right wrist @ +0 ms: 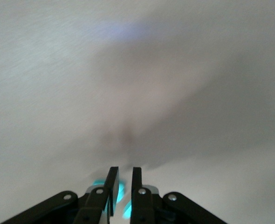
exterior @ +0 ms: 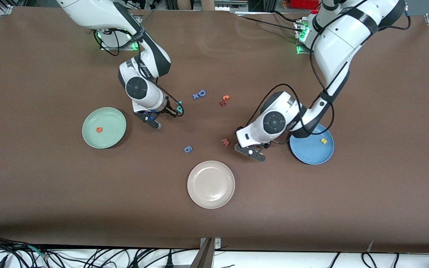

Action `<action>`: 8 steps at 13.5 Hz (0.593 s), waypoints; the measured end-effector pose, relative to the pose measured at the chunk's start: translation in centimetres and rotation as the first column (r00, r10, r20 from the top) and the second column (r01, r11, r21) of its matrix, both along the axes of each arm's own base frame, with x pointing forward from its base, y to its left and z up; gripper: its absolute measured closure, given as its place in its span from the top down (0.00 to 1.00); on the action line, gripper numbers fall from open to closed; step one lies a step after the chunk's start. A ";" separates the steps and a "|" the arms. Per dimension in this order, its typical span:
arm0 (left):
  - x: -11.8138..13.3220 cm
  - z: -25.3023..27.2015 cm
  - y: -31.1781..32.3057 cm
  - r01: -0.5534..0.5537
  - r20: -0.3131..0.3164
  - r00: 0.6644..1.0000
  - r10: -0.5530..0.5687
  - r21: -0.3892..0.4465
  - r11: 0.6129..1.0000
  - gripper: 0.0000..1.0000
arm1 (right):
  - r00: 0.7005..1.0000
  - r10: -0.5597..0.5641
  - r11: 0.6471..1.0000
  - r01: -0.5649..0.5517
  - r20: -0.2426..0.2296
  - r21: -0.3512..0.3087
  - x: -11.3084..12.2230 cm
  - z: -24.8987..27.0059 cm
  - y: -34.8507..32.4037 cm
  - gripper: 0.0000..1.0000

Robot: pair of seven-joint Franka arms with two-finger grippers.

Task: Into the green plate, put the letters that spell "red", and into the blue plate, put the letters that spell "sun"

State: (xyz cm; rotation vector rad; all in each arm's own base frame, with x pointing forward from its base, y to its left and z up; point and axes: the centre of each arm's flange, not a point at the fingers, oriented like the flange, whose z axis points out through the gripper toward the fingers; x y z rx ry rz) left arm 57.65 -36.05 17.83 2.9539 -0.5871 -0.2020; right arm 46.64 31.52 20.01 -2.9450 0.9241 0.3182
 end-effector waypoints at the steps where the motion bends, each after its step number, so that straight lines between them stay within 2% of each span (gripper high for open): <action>1: -0.7 -0.5 -0.5 0.005 -0.004 1.000 -0.005 0.013 1.000 1.00 | 1.000 -0.011 1.000 0.011 0.005 0.004 0.0 0.7 0.8 0.19; 3: -0.9 -0.9 -0.4 0.016 0.006 1.000 -0.016 0.039 0.999 1.00 | 1.000 -0.023 1.000 0.023 0.006 0.005 -0.1 1.2 1.7 0.22; 5: -0.7 -1.0 0.0 0.015 0.010 1.000 -0.015 0.048 0.999 1.00 | 1.000 -0.019 1.000 0.019 0.002 0.002 -0.5 1.1 2.1 0.40; 6: -0.6 -1.1 0.1 0.013 0.011 1.000 -0.014 0.049 0.999 0.97 | 1.000 -0.017 1.000 0.017 -0.001 0.001 -0.7 1.0 2.3 0.53; 7: -0.6 -1.1 0.2 0.011 0.011 1.000 -0.012 0.051 0.999 0.96 | 1.000 -0.014 1.000 0.014 -0.004 -0.001 -0.8 0.8 2.4 0.62; 8: -0.6 -1.2 0.3 0.002 0.009 1.000 -0.003 0.054 0.999 0.85 | 1.000 -0.011 1.000 0.011 -0.008 -0.003 -0.9 0.5 2.5 0.73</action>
